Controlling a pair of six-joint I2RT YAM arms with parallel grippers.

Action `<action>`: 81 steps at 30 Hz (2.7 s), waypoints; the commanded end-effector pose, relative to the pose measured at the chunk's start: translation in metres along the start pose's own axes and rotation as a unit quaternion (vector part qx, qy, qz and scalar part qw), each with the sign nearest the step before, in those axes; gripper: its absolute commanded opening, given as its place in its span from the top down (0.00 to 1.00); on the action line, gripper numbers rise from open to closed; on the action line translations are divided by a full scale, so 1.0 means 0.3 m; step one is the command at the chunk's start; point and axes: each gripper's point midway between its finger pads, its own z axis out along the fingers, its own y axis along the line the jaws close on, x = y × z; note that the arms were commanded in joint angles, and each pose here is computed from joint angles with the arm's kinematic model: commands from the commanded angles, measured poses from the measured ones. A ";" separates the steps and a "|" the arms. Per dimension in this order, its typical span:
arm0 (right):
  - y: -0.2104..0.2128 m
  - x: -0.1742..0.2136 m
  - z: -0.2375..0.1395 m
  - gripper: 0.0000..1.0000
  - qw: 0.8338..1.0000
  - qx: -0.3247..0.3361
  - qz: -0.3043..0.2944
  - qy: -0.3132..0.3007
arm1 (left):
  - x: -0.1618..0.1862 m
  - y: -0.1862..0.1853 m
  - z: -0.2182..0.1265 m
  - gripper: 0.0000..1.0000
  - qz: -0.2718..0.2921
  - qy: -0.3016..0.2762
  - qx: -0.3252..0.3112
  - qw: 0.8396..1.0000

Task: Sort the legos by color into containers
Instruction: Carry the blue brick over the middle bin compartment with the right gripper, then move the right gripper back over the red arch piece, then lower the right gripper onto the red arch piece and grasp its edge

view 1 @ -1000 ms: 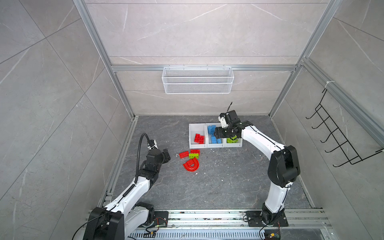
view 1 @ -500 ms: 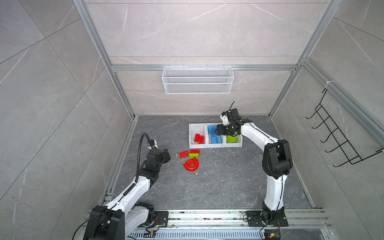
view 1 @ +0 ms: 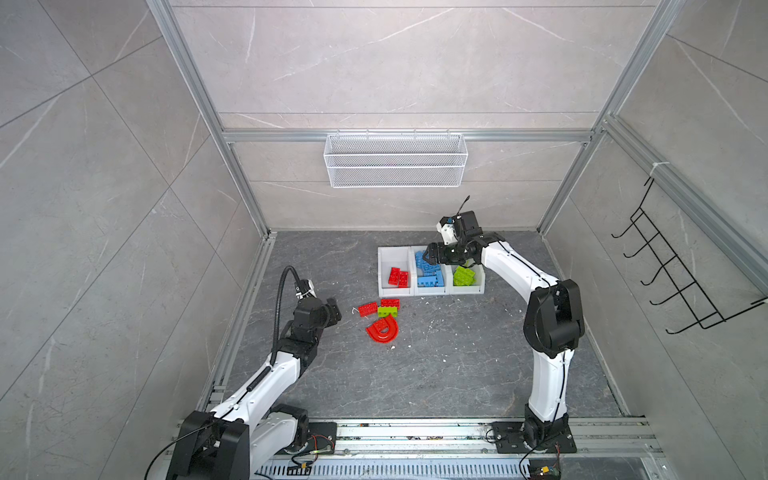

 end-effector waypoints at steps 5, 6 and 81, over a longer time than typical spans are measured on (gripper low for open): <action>0.150 0.021 -0.180 0.25 0.998 -0.038 -0.033 -0.029 | -0.060 -0.017 -0.019 0.23 -0.011 -0.030 0.011 0.999; 0.181 0.051 -0.190 0.27 0.998 -0.038 -0.047 -0.028 | -0.062 -0.017 -0.020 0.23 -0.011 -0.032 0.012 0.999; 0.431 0.810 -0.217 0.26 0.963 0.055 -0.229 0.133 | -0.093 0.003 -0.067 0.22 -0.017 -0.057 0.004 0.998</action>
